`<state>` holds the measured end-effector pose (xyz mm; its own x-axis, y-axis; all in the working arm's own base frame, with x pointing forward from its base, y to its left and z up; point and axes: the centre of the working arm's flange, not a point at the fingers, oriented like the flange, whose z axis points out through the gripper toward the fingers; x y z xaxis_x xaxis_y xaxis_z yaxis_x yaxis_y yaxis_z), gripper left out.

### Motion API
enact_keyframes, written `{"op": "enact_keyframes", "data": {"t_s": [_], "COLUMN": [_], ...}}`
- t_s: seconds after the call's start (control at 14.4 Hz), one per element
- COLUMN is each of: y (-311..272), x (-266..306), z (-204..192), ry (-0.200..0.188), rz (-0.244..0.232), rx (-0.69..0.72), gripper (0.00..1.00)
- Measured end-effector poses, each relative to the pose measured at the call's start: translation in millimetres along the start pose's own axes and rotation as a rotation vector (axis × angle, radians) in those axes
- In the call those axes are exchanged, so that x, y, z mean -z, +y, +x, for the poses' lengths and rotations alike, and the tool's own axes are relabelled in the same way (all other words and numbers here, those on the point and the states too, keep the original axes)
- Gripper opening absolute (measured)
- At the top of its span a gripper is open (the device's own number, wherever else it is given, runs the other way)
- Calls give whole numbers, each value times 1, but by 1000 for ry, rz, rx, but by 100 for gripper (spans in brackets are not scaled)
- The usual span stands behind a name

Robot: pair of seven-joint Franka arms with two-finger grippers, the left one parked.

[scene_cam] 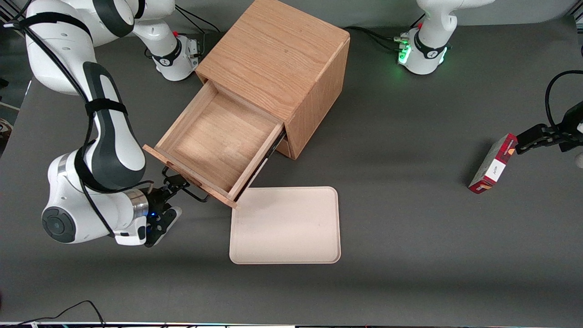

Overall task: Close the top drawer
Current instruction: 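Lower the right gripper against the drawer front near the black handle, then push the drawer front with the right gripper into the cabinet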

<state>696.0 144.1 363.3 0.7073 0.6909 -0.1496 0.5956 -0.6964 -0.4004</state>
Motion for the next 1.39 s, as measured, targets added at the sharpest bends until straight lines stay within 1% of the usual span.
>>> {"op": "enact_keyframes", "data": {"t_s": [0.28, 0.42, 0.76, 0.97, 1.11, 1.25, 1.39], "y": [-6, -16, -43, -55, -62, -66, -71], "x": [-7, -4, 3, -3, -12, -20, -22], "z": [-7, -15, -31, -37, -42, -46, -49], "ry": [14, 9, 22, 33, 41, 34, 33], "rz": [0, -1, 35, 40, 71, 86, 89], "rx": [-41, -52, -79, -93, -106, -135, -171], "gripper": [100, 100, 100, 100, 100, 100, 100]}}
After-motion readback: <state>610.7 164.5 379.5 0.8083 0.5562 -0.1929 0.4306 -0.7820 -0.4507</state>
